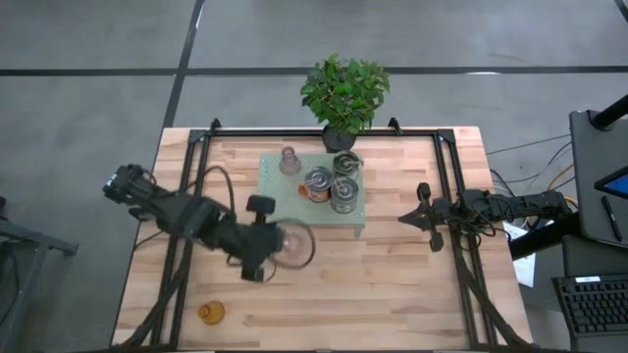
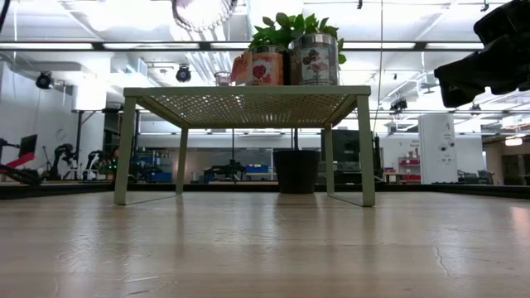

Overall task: Pick & Place candle stick holders
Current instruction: Put the pink glass candle holder on the shelf

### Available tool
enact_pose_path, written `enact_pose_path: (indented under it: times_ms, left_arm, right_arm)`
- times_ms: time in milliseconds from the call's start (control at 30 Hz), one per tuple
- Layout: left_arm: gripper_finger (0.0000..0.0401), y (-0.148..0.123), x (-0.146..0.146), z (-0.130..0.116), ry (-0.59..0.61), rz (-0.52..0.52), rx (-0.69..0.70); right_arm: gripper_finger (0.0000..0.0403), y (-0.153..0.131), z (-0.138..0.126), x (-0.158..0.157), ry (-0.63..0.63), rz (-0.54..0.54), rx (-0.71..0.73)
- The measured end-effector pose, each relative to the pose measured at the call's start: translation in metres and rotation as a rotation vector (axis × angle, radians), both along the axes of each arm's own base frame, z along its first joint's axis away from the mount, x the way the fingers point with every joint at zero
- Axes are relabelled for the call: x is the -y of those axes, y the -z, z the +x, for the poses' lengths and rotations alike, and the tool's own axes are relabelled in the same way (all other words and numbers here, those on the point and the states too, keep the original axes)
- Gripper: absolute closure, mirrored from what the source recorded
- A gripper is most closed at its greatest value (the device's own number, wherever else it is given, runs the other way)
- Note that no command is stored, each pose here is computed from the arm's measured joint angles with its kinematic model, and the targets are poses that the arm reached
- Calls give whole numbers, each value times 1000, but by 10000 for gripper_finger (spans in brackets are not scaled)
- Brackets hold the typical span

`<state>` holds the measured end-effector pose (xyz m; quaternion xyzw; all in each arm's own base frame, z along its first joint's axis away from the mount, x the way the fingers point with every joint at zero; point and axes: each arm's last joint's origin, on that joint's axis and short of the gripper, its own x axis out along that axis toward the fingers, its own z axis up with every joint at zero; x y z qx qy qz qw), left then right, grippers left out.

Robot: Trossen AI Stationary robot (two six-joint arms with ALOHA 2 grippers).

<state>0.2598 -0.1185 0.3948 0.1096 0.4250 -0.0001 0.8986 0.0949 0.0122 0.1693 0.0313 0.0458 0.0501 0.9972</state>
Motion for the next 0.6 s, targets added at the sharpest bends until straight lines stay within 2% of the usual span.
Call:
enact_pose_path:
  times_ms: [300,600]
  left_arm:
    - [376,-12,-64,9,-104,102,-73]
    - [376,-9,-116,8,-200,124,-176]
  right_arm:
    - [394,0,0,0,0,0,0]
    - [394,0,0,0,0,0,0]
